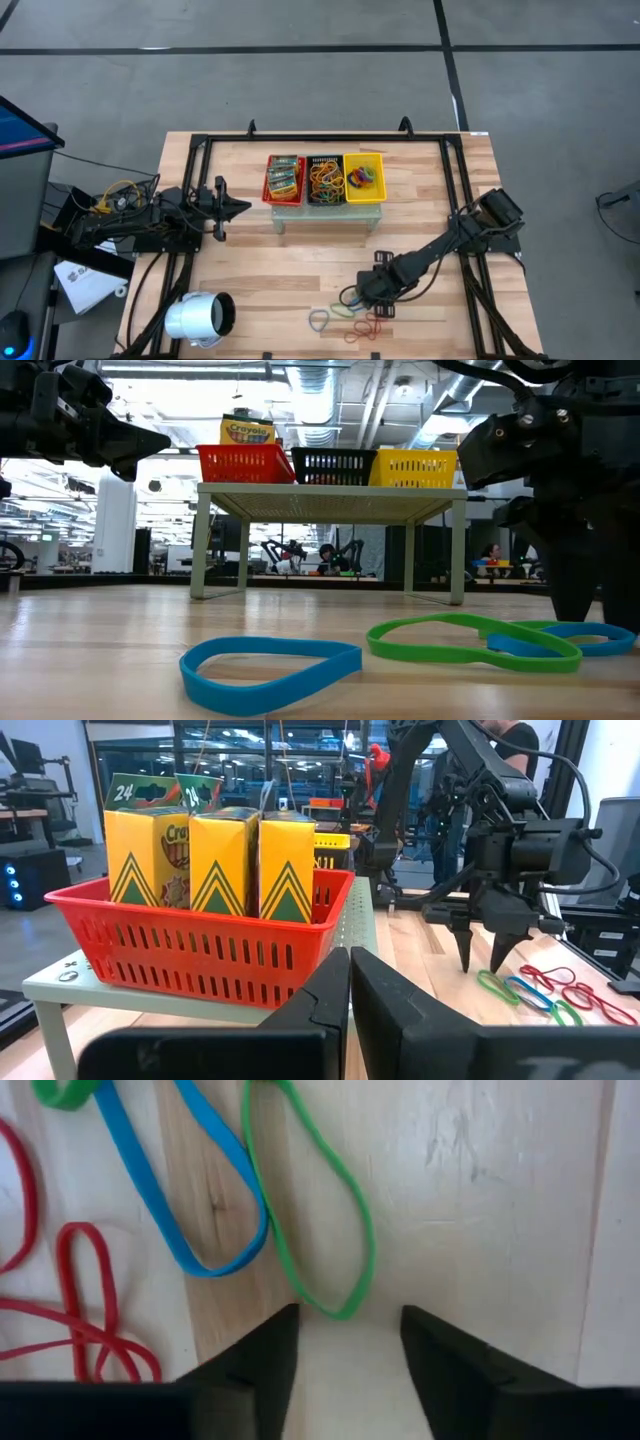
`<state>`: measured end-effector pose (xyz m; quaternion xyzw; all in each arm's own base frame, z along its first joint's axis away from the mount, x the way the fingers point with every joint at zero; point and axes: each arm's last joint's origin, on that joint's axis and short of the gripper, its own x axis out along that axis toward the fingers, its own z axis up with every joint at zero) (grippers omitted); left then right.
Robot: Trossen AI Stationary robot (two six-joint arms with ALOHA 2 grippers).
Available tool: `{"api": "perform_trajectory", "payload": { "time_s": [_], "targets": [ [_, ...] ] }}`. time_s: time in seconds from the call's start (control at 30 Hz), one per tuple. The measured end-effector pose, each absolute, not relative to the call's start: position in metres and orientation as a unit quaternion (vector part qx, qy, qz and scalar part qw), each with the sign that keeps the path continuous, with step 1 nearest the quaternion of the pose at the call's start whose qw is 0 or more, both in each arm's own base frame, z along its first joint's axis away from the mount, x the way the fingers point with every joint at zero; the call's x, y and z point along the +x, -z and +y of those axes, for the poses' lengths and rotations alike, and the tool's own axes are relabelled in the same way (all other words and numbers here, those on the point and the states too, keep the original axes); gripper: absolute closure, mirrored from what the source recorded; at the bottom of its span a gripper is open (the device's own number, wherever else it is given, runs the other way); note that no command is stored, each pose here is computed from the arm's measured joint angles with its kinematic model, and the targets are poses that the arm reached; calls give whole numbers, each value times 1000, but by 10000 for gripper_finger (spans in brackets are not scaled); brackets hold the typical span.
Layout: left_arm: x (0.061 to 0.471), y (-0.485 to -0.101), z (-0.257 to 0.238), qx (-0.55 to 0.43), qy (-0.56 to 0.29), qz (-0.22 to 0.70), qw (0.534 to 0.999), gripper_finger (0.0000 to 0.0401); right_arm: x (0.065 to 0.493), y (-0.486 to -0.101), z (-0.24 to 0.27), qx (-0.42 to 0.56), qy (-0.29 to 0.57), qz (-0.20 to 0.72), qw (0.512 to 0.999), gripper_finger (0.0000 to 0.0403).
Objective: Pick & Place Office Desk Supplies
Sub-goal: Put the green rubber band into the black bin on the shelf
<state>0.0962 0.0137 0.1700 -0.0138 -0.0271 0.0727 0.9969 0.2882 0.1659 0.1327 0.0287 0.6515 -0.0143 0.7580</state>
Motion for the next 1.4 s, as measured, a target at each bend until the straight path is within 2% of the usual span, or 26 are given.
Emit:
{"api": "perform_trajectory", "payload": {
  "time_s": [0.17,0.5,0.9,1.17,1.4],
  "targets": [
    [96,-170,14,-14,-73,-27,997,393,289,-132,166,26,15,645,763,281],
    [96,-170,14,-14,-73,-27,997,393,289,-132,167,22,12,643,766,301],
    [96,-170,14,-14,-73,-27,997,393,291,-132,168,26,8,636,771,396],
    [96,-170,14,-14,-72,-27,997,393,288,-140,169,45,14,628,777,400],
    [96,-170,14,-14,-72,-27,997,393,275,-191,164,61,17,574,816,401]
  ]
}}
